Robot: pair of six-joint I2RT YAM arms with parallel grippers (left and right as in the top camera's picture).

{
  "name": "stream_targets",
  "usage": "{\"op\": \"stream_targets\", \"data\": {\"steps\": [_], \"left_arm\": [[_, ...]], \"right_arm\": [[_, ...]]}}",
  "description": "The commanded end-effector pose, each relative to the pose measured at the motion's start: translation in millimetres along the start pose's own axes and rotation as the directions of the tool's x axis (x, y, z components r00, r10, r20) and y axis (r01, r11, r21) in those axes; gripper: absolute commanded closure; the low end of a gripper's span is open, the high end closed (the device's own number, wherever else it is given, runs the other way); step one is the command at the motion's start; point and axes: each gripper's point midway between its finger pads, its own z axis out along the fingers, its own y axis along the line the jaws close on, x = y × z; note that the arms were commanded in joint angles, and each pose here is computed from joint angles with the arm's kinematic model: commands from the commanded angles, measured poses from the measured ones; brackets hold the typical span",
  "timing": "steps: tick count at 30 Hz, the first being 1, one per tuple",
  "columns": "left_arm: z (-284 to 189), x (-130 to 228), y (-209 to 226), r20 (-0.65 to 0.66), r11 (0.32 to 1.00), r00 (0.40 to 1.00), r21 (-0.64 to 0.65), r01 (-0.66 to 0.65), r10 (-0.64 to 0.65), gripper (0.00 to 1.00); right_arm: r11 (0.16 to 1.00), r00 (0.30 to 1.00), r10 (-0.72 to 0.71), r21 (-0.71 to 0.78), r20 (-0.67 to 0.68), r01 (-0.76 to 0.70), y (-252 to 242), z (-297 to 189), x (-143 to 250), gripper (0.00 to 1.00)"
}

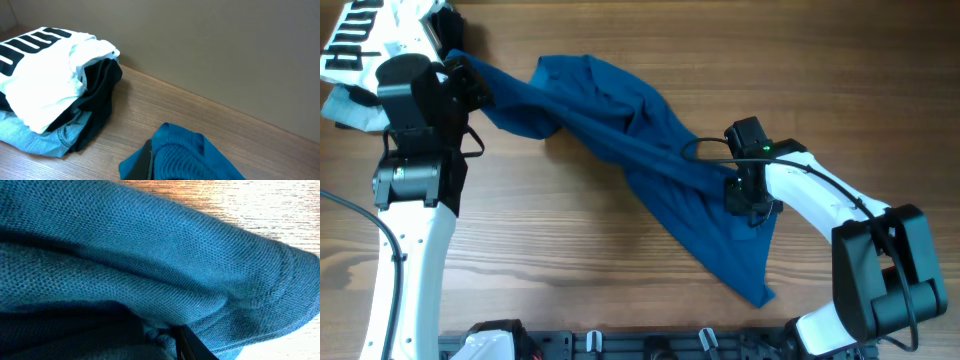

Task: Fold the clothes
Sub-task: 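Lift the shirt with both grippers, shake it out, lay it flat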

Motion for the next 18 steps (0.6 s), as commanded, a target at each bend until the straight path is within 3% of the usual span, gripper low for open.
{"op": "stream_targets", "data": {"steps": [1, 3, 7, 9, 11, 13, 18], "left_arm": [[-8.3, -17.9, 9.1, 0.056, 0.999, 0.998, -0.041, -0.014, 0.016, 0.96], [-8.3, -17.7, 9.2, 0.055, 0.999, 0.998, -0.041, -0.014, 0.016, 0.96], [-12.6, -25.0, 6.7, 0.082, 0.999, 0.997, -0.032, -0.012, 0.015, 0.96], [-23.4, -37.2, 3.0, 0.115, 1.0, 0.993, -0.02, -0.009, 0.011, 0.96], [-44.9, -56.4, -2.6, 0.168, 1.0, 0.986, -0.002, -0.006, 0.006, 0.96], [-66.9, -71.4, -6.8, 0.214, 1.0, 0.977, 0.014, -0.004, 0.001, 0.96], [-150.5, -111.8, -16.1, 0.4, 0.997, 0.916, 0.079, -0.003, -0.029, 0.96]], "right_arm": [[1.0, 0.999, 0.016, -0.002, -0.044, -0.016, -2.3, 6.9, 14.5, 0.81], [1.0, 0.999, 0.017, -0.006, -0.031, -0.017, -1.3, 7.0, 11.3, 0.96], [0.998, 0.995, 0.042, -0.049, 0.088, -0.038, 4.2, -24.0, -24.0, 0.96], [0.995, 0.977, 0.069, -0.083, 0.202, -0.053, 1.0, -68.1, -57.2, 0.96], [0.991, 0.916, 0.092, -0.124, 0.39, -0.046, -16.0, -148.1, -101.5, 0.96], [0.989, 0.858, 0.118, -0.137, 0.5, -0.056, -34.7, -203.4, -120.9, 0.96], [0.984, 0.65, 0.178, -0.144, 0.739, -0.106, -99.4, -354.5, -130.9, 0.96]]}}
